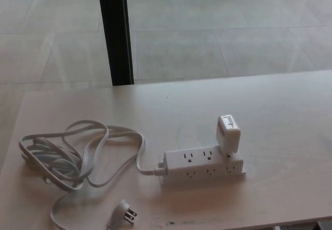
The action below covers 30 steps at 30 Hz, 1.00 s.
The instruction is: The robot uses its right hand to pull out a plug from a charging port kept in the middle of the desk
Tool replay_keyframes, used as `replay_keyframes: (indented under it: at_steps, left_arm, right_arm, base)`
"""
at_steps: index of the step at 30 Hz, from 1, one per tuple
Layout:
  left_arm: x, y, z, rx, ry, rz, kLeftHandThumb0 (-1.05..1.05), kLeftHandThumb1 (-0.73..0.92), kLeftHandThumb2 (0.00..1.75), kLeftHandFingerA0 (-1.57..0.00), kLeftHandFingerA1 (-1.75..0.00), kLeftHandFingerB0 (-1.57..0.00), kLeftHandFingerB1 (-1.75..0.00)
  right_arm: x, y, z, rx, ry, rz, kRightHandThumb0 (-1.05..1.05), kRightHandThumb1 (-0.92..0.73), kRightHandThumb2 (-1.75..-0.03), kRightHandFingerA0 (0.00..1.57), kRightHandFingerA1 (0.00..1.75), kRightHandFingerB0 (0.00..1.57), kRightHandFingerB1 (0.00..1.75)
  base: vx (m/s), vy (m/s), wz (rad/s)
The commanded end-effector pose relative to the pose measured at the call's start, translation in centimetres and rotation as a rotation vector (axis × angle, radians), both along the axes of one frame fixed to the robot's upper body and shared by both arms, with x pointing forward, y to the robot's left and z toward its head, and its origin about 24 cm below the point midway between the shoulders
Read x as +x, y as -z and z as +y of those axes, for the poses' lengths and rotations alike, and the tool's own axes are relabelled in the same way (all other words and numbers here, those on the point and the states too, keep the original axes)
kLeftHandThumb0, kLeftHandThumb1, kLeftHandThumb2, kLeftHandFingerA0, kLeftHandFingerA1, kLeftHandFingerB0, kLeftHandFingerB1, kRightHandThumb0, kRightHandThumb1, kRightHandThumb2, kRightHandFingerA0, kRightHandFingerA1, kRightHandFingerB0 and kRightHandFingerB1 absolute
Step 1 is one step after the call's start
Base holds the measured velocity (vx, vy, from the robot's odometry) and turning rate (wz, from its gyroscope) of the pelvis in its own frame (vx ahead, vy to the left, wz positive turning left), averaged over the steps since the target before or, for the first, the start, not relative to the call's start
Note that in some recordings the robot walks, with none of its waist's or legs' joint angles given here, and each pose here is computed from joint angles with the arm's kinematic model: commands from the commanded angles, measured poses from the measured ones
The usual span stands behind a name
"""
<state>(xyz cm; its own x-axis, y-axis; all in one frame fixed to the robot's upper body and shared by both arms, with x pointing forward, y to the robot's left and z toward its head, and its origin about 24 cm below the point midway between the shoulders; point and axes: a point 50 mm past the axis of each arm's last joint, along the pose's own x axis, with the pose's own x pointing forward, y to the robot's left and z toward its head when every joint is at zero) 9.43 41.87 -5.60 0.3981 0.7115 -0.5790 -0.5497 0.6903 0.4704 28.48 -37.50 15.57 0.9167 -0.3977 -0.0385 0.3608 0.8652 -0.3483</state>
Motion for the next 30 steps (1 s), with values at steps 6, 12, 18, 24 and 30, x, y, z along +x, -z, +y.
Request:
replay_keyframes:
  at_steps: [6,12,18,24,30]
  left_arm:
    - [0.1,-0.6,0.5,0.029,-0.006,-0.019,-0.59,0.55,0.58,-0.79,-0.55,-0.70,-0.42]
    - [0.1,-0.5,0.5,0.024,-0.005,-0.023,-0.59,0.55,0.58,-0.80,-0.54,-0.72,-0.43]
    - [0.2,-0.5,0.5,0.018,-0.016,-0.032,-0.58,0.54,0.58,-0.79,-0.53,-0.70,-0.43]
    - [0.3,-0.5,0.5,0.014,-0.005,-0.028,-0.60,0.55,0.58,-0.80,-0.54,-0.67,-0.42]
    - [0.3,-0.6,0.4,0.011,-0.001,-0.038,-0.60,0.55,0.58,-0.78,-0.53,-0.68,-0.42]
  right_arm:
    - [4.7,-4.2,7.4,-0.185,-0.263,-0.045,-0.77,-0.44,-0.80,0.71,0.68,0.35,0.44]
    - [6.0,-4.9,11.5,-0.349,-0.430,-0.024,-0.70,-0.54,-0.57,0.76,0.63,0.40,0.34]
    - [7.6,-4.4,13.5,-0.434,-0.520,0.002,-0.73,-0.42,-0.84,0.73,0.75,0.36,0.48]
    - [8.7,-4.1,15.1,-0.631,-0.585,0.075,-0.77,-0.44,-0.87,0.72,0.75,0.35,0.47]
    - [9.1,-3.4,16.7,-0.803,-0.653,0.137,-0.70,-0.57,-0.58,0.80,0.81,0.38,0.35]
  base:
    - [0.00,0.000,0.00]
    - [0.00,0.000,0.00]
    - [0.00,0.000,0.00]
    - [0.00,0.000,0.00]
    - [0.00,0.000,0.00]
